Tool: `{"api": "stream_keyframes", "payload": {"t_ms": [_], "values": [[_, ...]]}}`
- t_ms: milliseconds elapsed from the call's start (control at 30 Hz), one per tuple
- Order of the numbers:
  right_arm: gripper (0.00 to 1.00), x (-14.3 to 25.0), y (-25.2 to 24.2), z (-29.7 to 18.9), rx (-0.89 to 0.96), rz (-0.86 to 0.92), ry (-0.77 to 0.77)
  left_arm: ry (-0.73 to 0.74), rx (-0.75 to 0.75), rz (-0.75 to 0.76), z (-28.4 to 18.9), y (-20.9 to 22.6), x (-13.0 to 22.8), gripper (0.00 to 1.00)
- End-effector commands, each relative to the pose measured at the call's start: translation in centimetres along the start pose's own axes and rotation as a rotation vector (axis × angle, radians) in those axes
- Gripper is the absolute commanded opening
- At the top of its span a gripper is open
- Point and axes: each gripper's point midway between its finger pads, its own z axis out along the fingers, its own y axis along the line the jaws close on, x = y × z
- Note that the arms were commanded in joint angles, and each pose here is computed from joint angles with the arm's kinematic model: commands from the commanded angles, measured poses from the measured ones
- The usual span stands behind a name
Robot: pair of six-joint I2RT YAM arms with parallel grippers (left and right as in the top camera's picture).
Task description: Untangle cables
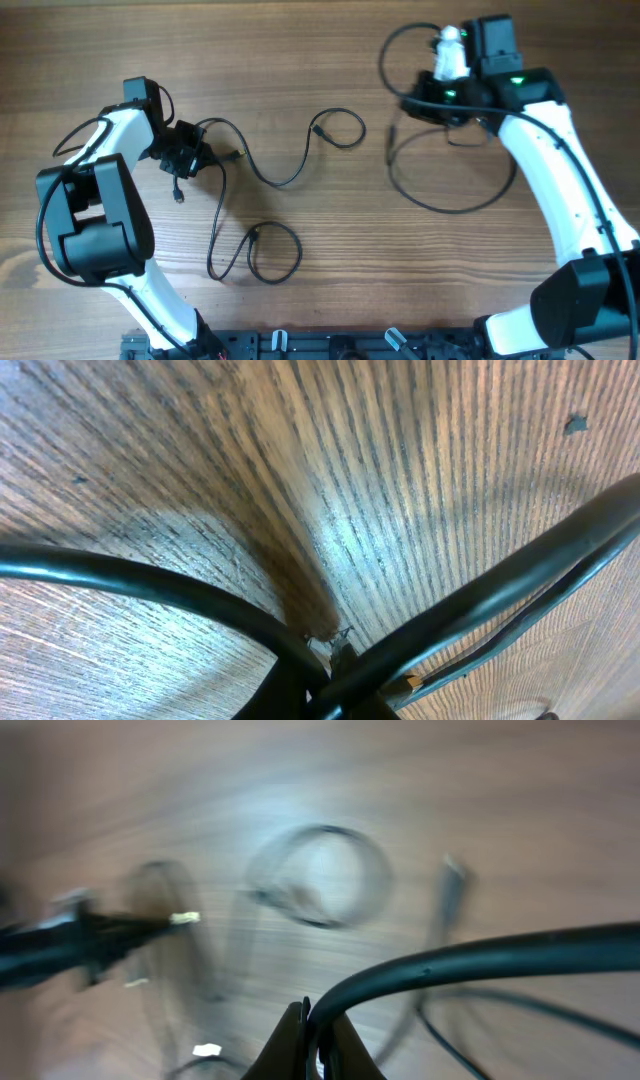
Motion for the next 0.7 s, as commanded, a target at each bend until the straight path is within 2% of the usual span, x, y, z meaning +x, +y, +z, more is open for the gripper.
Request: {"api": "stream_keyframes", "payload": {"t_ms": [0,233,367,667], "values": [[0.04,-0.5,-6.3,-2.0,0.327,0.015,-0.054,-0.053,-0.053,0.005,0.3,1.3,-1.3,0.09],[0.04,-0.6,-11.3,-4.6,0.644,0.018,-0.095,-0.053,-0.053,0.005,0.3,1.3,-1.3,0.09],[0.04,-1.1,-12.8,-5.7,0.715,0.038,-0.125,-0.053,-0.053,0.005,0.3,1.3,-1.3,0.09],[0.05,-2.2,-17.6,-8.5,0.792,0.204,-0.197,-0.053,-0.053,0.005,0.3,1.3,-1.3,0.10]]}}
